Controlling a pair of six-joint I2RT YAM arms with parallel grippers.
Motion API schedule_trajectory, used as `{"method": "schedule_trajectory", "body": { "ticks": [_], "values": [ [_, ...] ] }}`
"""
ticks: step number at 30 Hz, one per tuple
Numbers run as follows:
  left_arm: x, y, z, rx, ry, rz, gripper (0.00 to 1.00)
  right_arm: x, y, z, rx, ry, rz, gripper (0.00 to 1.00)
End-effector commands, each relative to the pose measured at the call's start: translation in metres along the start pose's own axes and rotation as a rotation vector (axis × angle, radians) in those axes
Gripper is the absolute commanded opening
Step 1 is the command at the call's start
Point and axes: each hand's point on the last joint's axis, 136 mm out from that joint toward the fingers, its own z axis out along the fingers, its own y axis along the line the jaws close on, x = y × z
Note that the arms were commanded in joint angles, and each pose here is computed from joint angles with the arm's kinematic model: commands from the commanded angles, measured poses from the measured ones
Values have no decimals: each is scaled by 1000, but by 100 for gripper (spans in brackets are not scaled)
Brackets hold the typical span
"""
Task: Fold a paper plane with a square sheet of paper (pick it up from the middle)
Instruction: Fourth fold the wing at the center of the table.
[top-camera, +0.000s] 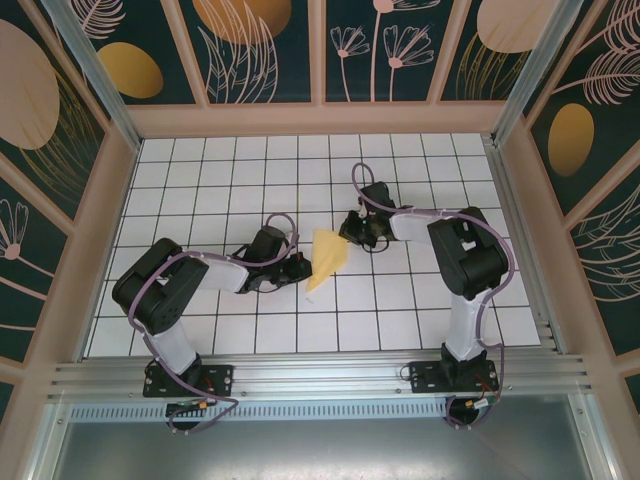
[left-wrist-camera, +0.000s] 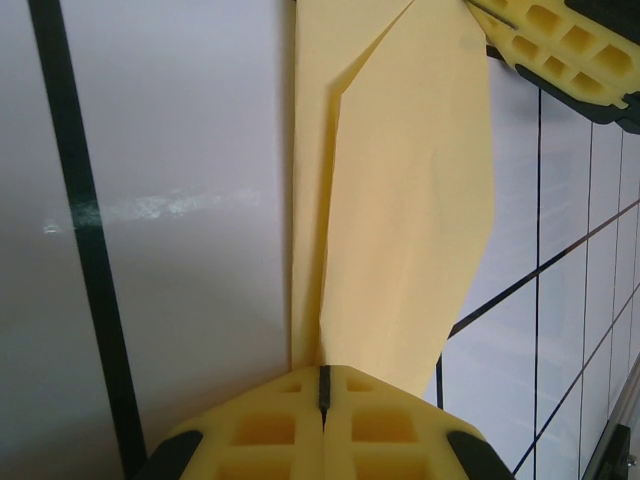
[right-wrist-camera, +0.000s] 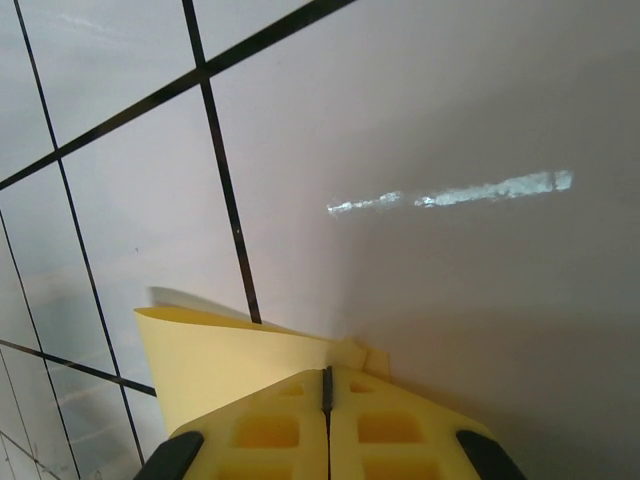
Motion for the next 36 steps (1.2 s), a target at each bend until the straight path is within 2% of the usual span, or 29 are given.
{"method": "schedule_trajectory", "body": {
  "ticks": [1, 6, 19, 23, 28, 36],
  "values": [
    [47, 87, 2, -290, 112, -79, 0, -6, -17, 8, 57, 1, 8, 8],
    [47, 87, 2, -290, 113, -78, 0, -8, -32, 13, 100, 4, 36, 8],
    [48, 90, 2, -298, 110, -83, 0, -40, -18, -8, 19, -46, 54, 10],
    [47, 89, 2, -299, 108, -84, 0, -43, -2, -19, -13, -60, 14, 10],
    [44, 86, 2, -292, 101, -84, 0, -22, 20, -31, -59, -64, -49, 11],
    [43, 86, 1, -296, 97, -80, 0, 33, 43, -18, -97, 8, -102, 11]
  ]
}}
